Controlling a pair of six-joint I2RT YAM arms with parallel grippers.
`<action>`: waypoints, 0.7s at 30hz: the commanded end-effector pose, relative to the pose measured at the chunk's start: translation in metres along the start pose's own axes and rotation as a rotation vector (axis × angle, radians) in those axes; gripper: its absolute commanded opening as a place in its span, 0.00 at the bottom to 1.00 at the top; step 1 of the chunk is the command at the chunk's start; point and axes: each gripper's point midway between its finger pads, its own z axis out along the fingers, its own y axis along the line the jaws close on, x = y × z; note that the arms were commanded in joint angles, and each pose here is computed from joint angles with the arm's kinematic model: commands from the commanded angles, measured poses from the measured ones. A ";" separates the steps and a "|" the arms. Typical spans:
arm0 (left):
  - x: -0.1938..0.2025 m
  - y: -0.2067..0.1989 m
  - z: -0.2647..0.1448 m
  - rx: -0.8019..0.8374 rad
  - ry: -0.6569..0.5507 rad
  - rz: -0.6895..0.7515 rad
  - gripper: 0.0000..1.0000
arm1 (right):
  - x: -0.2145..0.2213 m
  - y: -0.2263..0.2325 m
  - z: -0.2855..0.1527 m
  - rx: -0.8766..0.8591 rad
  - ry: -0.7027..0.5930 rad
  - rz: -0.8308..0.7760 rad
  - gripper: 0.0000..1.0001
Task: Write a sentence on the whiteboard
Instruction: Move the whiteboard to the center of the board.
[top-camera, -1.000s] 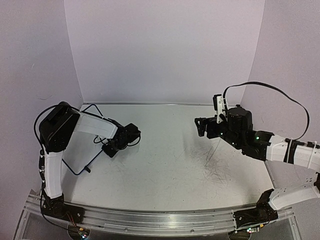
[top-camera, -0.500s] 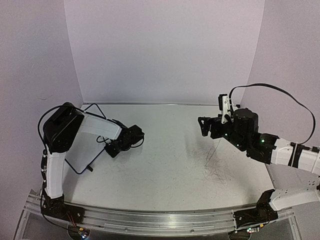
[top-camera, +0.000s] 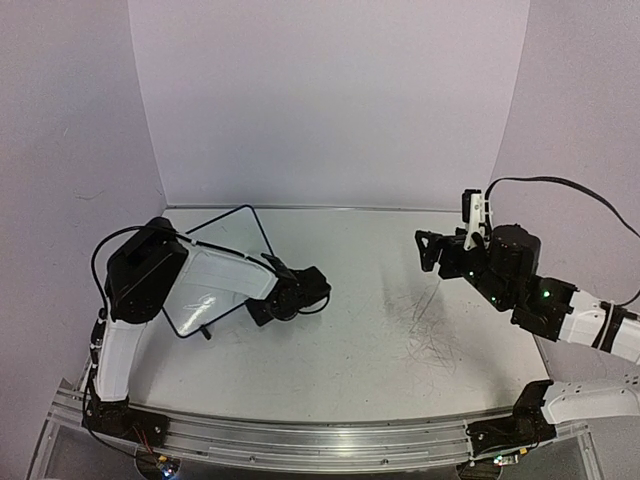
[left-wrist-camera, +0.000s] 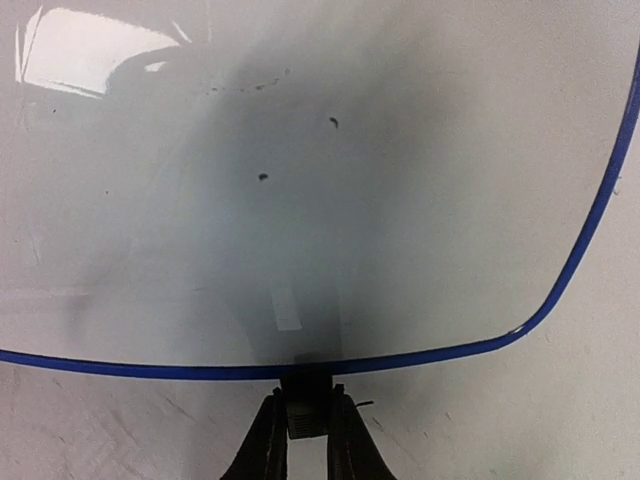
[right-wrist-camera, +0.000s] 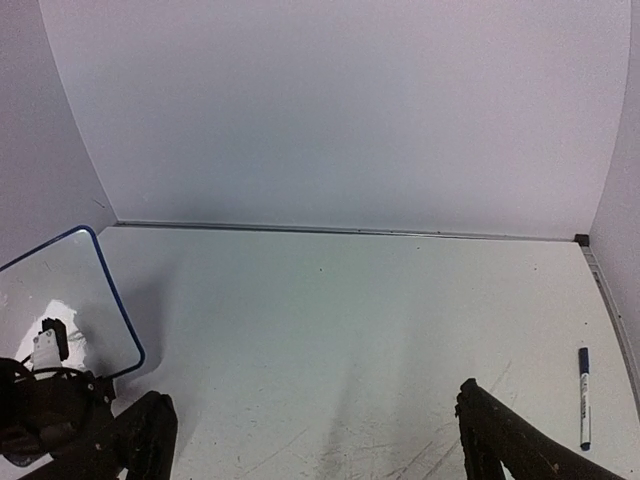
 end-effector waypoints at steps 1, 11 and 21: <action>0.017 -0.047 -0.037 0.134 -0.045 0.062 0.05 | -0.028 -0.021 -0.019 0.082 -0.088 0.080 0.98; 0.111 -0.111 -0.100 0.332 -0.017 0.165 0.05 | -0.081 -0.053 -0.072 0.162 -0.231 0.138 0.98; 0.185 -0.165 -0.151 0.511 -0.031 0.202 0.05 | -0.080 -0.068 -0.106 0.139 -0.232 0.217 0.98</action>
